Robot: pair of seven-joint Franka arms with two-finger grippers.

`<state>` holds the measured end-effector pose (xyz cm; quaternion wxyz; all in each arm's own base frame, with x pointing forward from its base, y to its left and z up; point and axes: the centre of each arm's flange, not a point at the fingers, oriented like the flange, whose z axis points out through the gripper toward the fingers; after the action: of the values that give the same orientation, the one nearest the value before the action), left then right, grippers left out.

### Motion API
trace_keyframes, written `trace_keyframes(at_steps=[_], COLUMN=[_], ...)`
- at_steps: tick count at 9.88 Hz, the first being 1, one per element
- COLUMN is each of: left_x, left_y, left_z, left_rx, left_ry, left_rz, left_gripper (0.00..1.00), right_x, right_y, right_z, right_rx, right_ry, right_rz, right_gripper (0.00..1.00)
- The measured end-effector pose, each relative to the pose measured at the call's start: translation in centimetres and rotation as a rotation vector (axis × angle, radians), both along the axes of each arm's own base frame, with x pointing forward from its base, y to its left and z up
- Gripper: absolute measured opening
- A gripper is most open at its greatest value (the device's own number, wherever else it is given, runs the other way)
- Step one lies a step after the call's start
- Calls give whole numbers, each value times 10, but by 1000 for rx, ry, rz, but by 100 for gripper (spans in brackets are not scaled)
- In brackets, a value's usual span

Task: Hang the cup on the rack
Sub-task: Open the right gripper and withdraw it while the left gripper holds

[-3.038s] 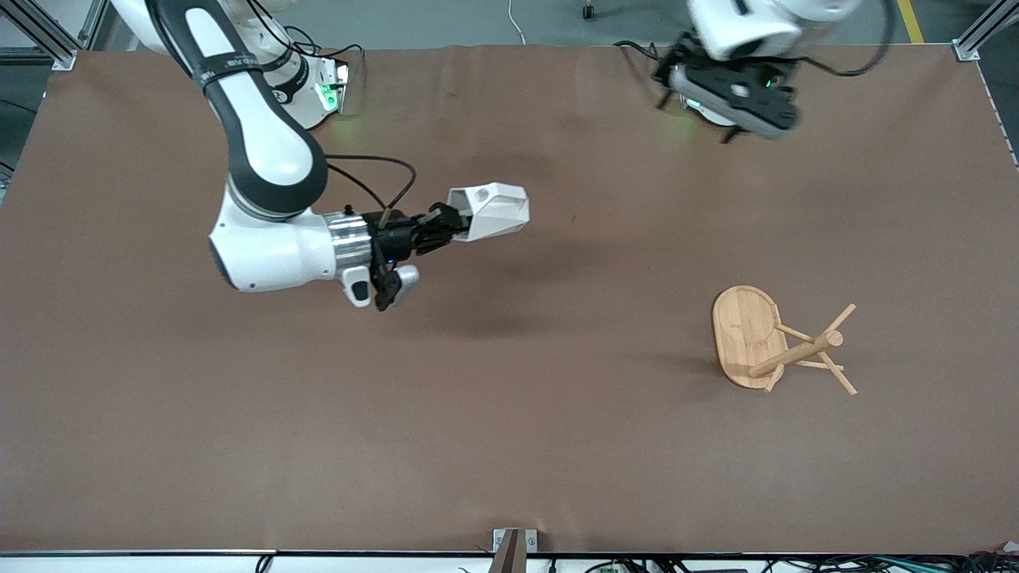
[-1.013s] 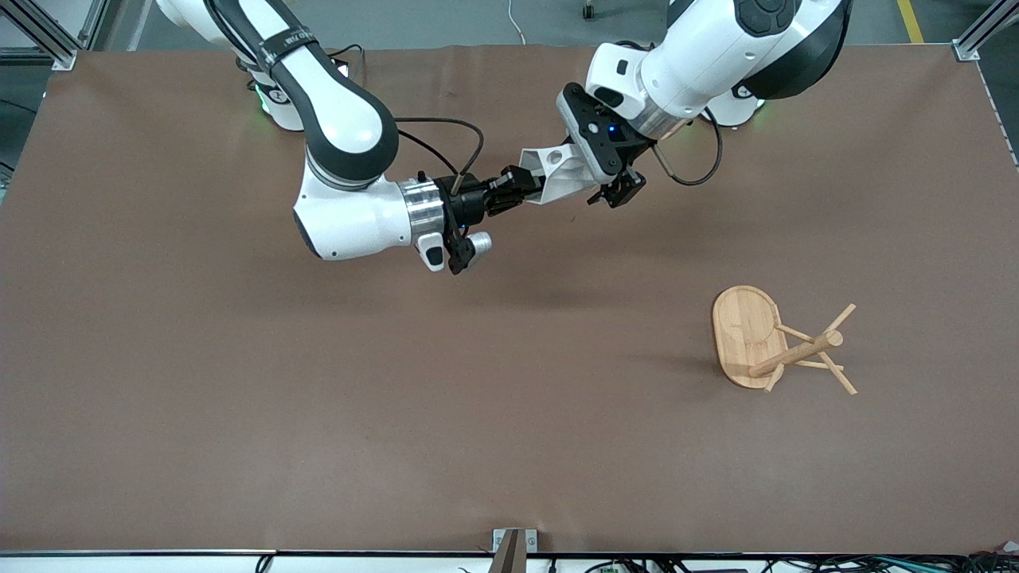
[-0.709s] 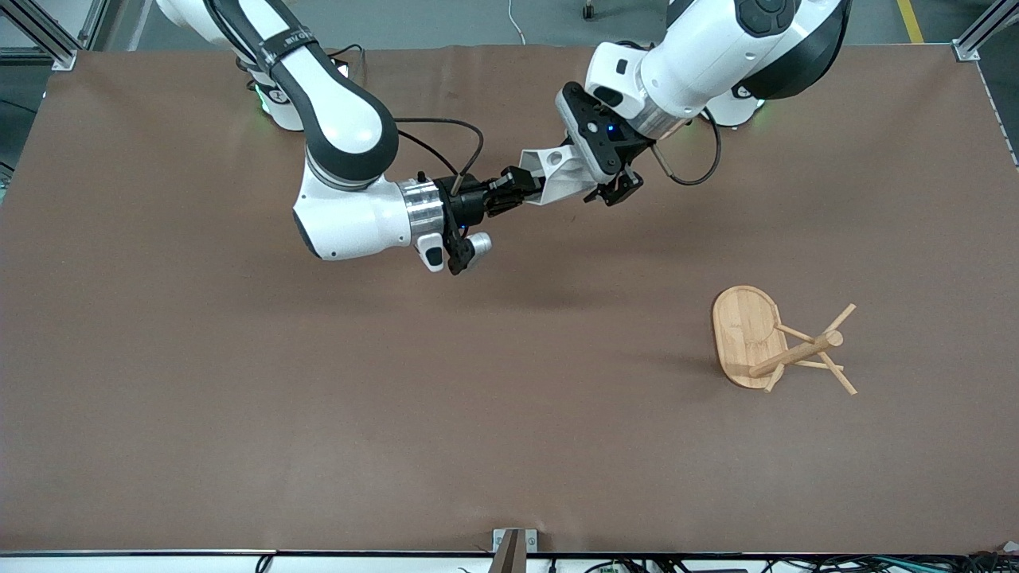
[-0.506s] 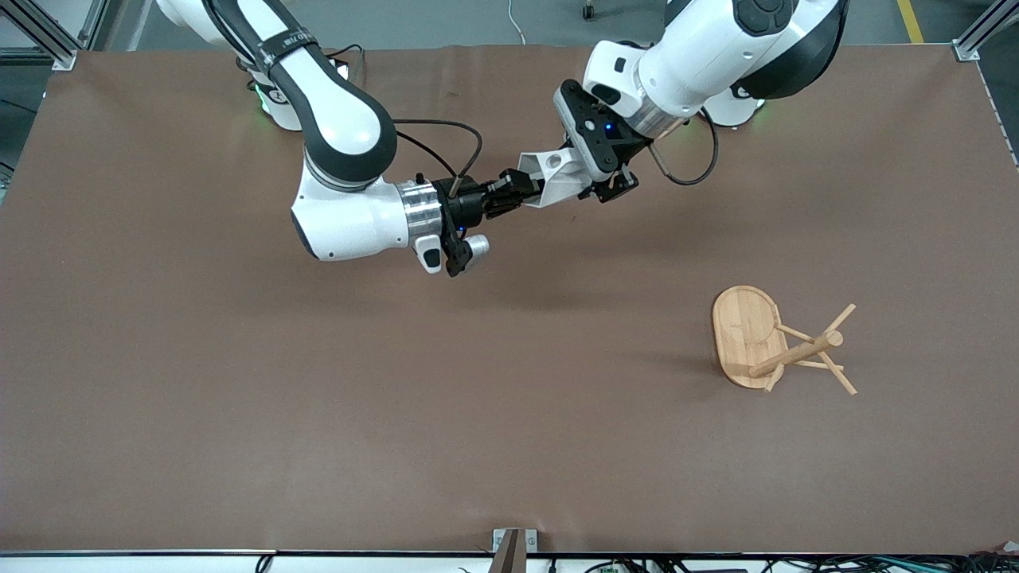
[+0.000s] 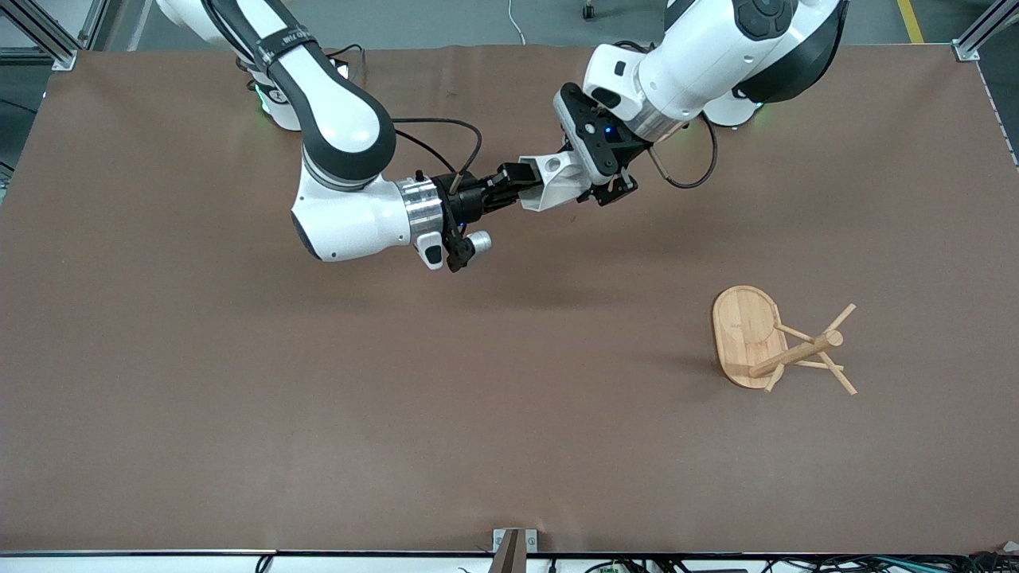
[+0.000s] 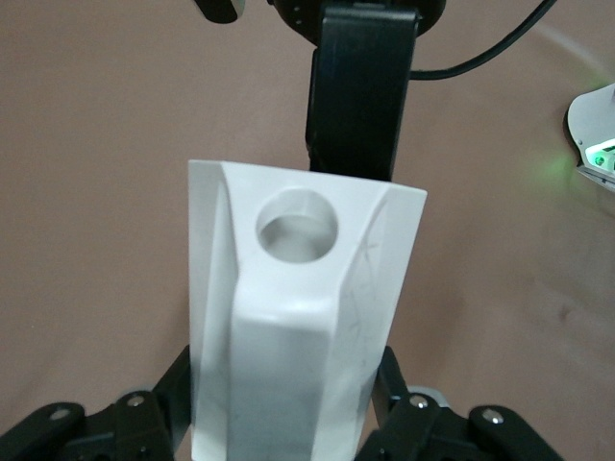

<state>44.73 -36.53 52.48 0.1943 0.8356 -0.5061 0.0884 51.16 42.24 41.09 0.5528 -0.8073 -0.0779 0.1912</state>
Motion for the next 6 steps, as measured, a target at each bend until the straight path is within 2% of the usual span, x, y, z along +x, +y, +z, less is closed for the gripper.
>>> trace_keyframes(at_steps=[1, 3, 4, 6], left_x=[1, 2, 4, 10], left_y=[0, 2, 2, 5], left_z=[0, 0, -1, -7], left_rx=[-1, -2, -5, -5], left_ry=[-1, -2, -3, 39], left_rz=[2, 5, 9, 81], left_gripper=[74, 74, 74, 74], right_x=[8, 40, 59, 88], right_y=[-14, -72, -114, -206], right_z=[1, 4, 1, -8], right_rx=[-42, -173, -256, -437], right_ry=[-35, -131, -177, -216], right_rz=[5, -10, -20, -27], right_gripper=[63, 94, 100, 100])
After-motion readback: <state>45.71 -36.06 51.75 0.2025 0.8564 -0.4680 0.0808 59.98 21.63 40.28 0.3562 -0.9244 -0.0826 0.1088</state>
